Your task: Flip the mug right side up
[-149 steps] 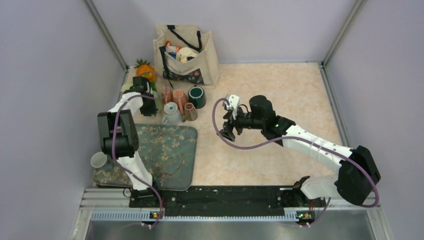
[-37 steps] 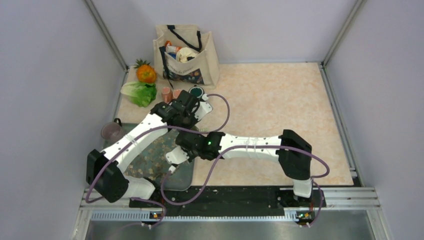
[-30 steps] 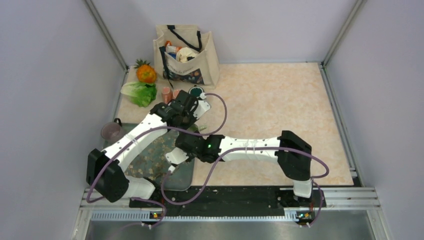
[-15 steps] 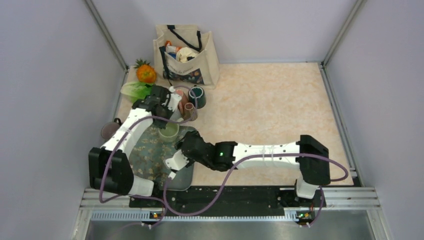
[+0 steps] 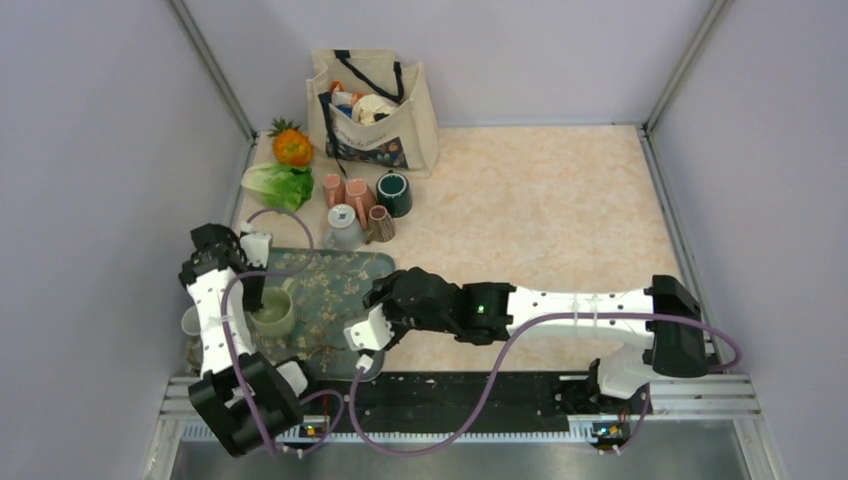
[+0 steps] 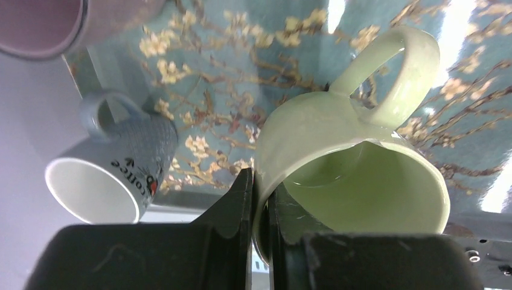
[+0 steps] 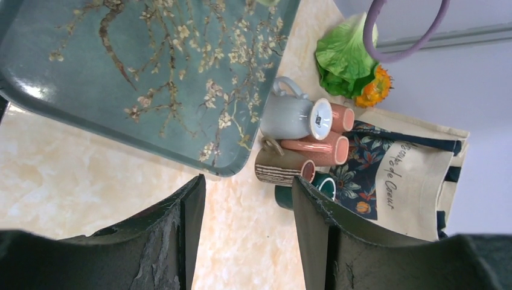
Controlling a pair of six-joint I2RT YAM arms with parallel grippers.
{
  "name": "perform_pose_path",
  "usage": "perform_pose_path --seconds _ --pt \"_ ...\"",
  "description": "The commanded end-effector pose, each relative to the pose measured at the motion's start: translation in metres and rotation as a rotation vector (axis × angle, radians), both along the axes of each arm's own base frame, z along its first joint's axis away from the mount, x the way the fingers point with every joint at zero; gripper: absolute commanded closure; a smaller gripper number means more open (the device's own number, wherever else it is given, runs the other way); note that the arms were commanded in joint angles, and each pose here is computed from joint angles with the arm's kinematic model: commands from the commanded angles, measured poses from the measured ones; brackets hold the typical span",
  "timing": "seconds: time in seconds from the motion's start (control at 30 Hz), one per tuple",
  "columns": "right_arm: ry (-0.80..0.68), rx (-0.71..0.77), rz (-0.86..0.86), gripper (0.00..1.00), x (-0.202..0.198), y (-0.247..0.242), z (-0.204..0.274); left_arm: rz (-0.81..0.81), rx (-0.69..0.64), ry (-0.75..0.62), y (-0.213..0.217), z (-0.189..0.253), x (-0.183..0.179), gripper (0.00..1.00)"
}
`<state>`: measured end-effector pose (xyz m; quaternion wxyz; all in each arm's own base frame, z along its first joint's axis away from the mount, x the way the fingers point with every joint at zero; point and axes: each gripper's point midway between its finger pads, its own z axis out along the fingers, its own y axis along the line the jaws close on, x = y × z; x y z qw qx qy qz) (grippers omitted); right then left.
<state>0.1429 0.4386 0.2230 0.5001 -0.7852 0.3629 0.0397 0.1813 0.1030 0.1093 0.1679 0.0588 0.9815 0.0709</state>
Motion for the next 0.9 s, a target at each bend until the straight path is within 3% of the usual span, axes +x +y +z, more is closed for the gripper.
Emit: perform_pose_path --seconds 0.0,0.37,0.57,0.7,0.77,0.87 --pt "0.033 0.071 0.029 0.46 -0.009 0.006 0.012 -0.016 -0.048 -0.025 0.009 -0.002 -0.019 1.0" --pt "0.055 0.071 0.017 0.46 -0.003 -0.001 0.004 0.061 0.063 -0.037 0.055 -0.019 -0.039 1.0" --pt "0.057 0.074 0.006 0.46 -0.001 -0.005 0.002 0.055 0.098 -0.077 0.067 -0.025 -0.033 0.98" --pt "0.053 0.077 -0.005 0.46 0.002 -0.007 0.003 0.06 0.125 -0.093 0.074 -0.019 -0.031 0.6" --pt "0.056 0.077 -0.004 0.46 0.003 -0.008 0.002 0.063 0.134 -0.111 0.077 -0.009 -0.028 0.5" --pt "0.058 0.082 -0.009 0.46 0.005 -0.009 0.001 0.008 0.068 -0.112 0.062 0.006 -0.028 0.44"
